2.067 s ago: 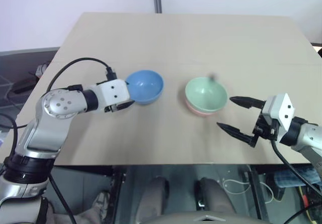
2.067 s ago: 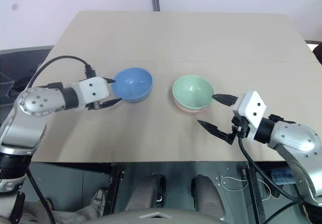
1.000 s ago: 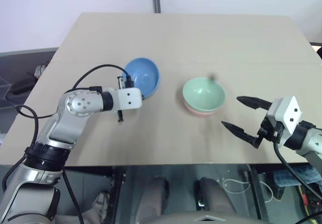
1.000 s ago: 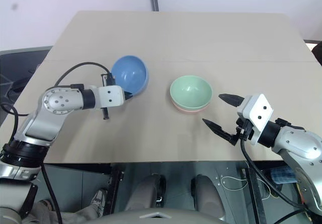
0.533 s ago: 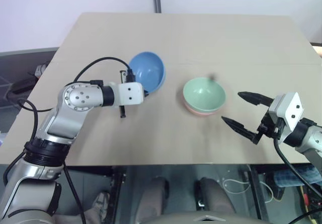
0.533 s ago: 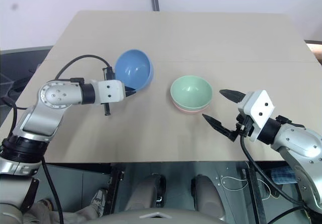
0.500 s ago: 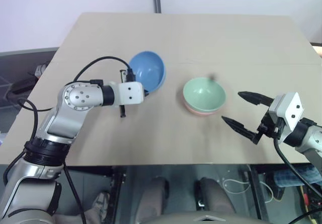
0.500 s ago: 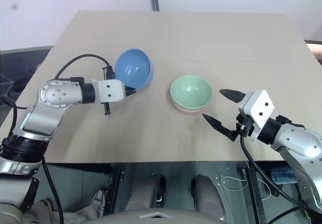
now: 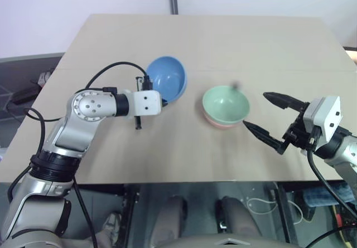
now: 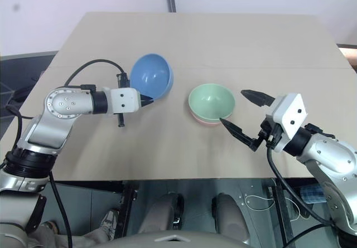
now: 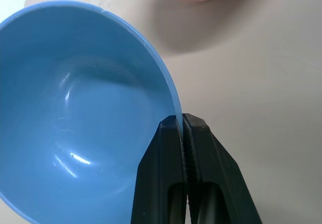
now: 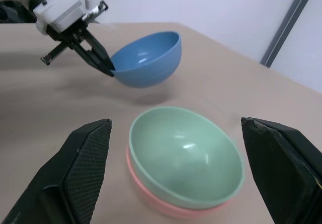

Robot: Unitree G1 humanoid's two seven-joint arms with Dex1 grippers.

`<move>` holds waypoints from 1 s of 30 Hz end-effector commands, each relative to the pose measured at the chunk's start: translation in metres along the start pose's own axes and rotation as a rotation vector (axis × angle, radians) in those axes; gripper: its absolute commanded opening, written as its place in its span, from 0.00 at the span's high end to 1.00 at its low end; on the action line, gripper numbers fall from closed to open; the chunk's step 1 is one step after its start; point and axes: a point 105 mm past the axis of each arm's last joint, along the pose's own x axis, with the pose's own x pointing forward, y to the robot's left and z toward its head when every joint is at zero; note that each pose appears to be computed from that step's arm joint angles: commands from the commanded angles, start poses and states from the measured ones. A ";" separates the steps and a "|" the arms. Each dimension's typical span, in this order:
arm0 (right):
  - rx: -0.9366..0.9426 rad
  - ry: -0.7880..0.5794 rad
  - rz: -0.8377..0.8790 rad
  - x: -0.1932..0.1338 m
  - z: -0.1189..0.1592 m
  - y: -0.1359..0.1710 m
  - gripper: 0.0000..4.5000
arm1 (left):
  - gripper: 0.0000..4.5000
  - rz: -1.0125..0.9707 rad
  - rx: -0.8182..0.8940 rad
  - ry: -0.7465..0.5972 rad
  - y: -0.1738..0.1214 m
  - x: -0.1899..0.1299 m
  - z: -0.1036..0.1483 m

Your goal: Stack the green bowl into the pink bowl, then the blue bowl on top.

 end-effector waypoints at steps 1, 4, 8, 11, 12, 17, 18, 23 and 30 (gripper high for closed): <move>-0.036 -0.058 -0.004 0.001 0.014 0.000 0.00 | 0.99 0.034 0.037 -0.025 0.011 -0.006 0.010; -0.036 -0.059 -0.004 0.001 0.014 0.000 0.00 | 0.99 0.032 0.039 -0.026 0.011 -0.006 0.010; -0.035 -0.048 -0.010 -0.001 0.011 0.000 0.00 | 0.99 0.014 0.053 -0.057 0.010 -0.004 0.018; -0.033 -0.024 -0.024 -0.005 0.007 -0.002 0.00 | 0.99 -0.030 0.071 -0.151 0.013 -0.002 0.040; -0.035 -0.010 -0.029 -0.008 0.005 -0.002 0.00 | 0.99 -0.064 0.094 -0.194 0.012 -0.001 0.051; -0.042 0.050 -0.067 -0.021 -0.004 -0.004 0.00 | 0.99 -0.203 0.211 -0.331 0.015 0.009 0.086; -0.045 0.056 -0.076 -0.023 -0.004 -0.004 0.00 | 0.99 -0.223 0.235 -0.354 0.017 0.012 0.092; -0.051 0.064 -0.117 -0.028 -0.003 0.000 0.00 | 0.93 -0.304 0.360 -0.448 0.026 0.031 0.118; -0.040 0.063 -0.138 -0.029 -0.002 0.009 0.00 | 0.40 -0.277 0.293 -0.576 0.030 0.050 0.137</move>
